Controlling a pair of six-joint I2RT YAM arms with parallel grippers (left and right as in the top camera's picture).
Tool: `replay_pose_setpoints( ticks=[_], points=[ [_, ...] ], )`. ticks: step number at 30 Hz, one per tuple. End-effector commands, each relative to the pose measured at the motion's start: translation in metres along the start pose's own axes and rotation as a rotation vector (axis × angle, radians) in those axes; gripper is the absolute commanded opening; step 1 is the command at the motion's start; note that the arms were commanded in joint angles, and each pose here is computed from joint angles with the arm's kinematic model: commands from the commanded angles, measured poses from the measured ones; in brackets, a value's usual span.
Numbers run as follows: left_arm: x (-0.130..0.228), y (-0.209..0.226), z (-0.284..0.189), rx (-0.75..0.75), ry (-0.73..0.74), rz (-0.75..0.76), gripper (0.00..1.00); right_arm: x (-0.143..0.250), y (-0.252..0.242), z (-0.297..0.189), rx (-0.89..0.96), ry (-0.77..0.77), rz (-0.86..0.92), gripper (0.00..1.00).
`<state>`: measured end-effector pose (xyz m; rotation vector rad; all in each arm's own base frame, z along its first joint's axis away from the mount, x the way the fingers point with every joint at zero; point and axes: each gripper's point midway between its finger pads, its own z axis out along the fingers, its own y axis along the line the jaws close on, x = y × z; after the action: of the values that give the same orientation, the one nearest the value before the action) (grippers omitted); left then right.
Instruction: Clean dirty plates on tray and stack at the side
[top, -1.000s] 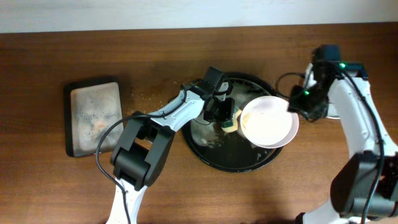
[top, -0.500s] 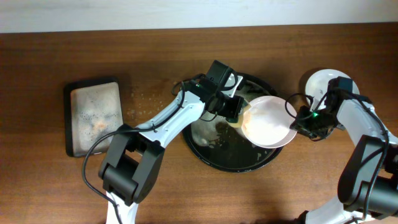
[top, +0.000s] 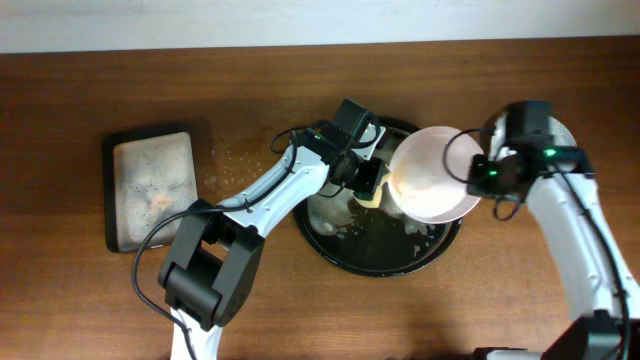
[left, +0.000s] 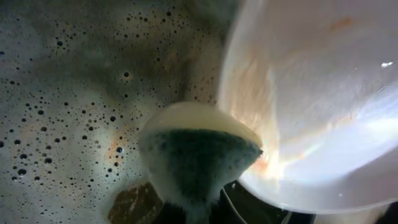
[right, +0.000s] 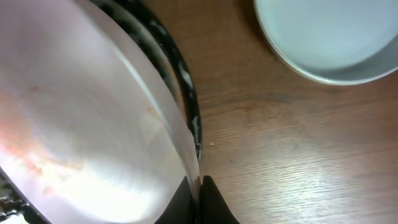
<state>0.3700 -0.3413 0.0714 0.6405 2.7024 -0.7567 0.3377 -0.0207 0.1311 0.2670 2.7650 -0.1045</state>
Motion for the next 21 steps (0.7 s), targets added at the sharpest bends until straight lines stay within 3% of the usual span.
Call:
replay_pose_setpoints(
  ticks=[1,8,21],
  points=[
    [-0.003,0.011,-0.01,-0.017,-0.006,-0.006,0.06,-0.013,-0.011,-0.022,0.32,-0.121,-0.07,0.04],
    [-0.001,0.058,-0.03,-0.042,0.012,-0.126,0.2,-0.03,0.022,-0.081,0.683,-0.408,-0.274,0.04],
    [-0.002,0.059,-0.03,-0.043,0.012,-0.128,0.26,-0.029,0.04,-0.111,0.805,-0.523,-0.371,0.04]
  ],
)
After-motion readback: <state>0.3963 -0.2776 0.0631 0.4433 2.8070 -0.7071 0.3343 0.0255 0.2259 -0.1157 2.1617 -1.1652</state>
